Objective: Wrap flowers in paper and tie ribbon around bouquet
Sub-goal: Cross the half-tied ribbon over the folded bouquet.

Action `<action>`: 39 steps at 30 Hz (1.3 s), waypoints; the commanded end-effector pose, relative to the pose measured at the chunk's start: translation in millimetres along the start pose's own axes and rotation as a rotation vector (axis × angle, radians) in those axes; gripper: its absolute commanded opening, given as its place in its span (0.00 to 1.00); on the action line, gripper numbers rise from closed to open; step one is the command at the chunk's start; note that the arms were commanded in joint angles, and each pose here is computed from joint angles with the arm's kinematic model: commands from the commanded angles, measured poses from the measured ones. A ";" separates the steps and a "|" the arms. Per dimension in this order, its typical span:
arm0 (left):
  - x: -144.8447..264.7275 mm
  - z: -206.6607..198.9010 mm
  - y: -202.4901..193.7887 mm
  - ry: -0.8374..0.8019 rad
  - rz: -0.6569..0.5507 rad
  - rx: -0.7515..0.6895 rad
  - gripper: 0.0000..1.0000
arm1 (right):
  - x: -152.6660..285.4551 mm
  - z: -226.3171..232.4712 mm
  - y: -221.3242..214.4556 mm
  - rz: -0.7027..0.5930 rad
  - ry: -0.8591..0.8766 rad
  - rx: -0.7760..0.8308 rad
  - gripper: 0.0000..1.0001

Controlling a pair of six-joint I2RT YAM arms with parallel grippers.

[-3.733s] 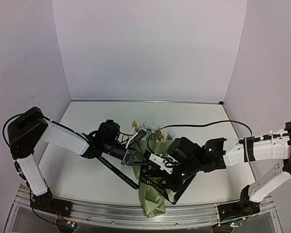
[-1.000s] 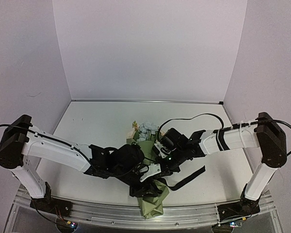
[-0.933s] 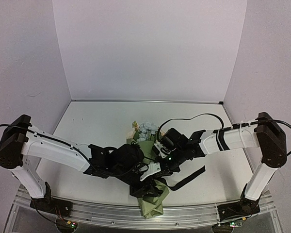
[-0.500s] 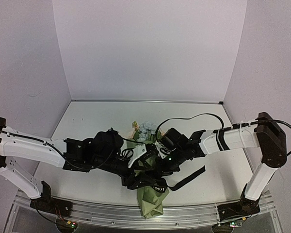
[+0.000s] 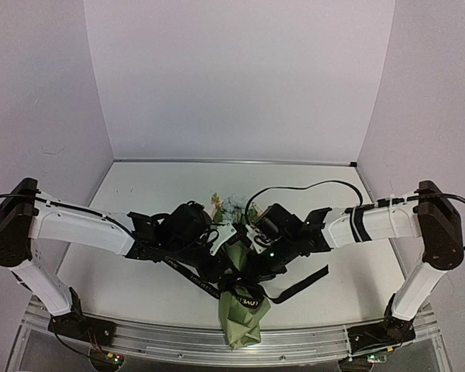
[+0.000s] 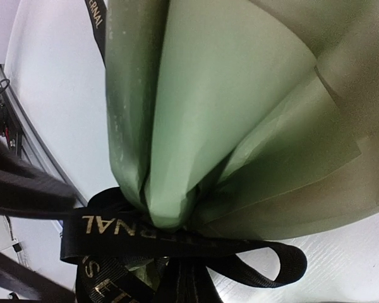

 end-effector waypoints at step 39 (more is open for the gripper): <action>0.8 -11.6 25.4 -0.068 -0.065 -0.009 0.00 | 2.7 0.4 2.9 -0.145 -0.026 0.037 0.00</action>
Point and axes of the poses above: each gripper's point midway between its finger pads, its own x axis back along the fingers, its own z axis along the line the jaws close on, y = z × x, the point moved 10 cm from there along x, back along the fingers, and after that the axes turned 5 degrees about x, right-handed, at the moved point
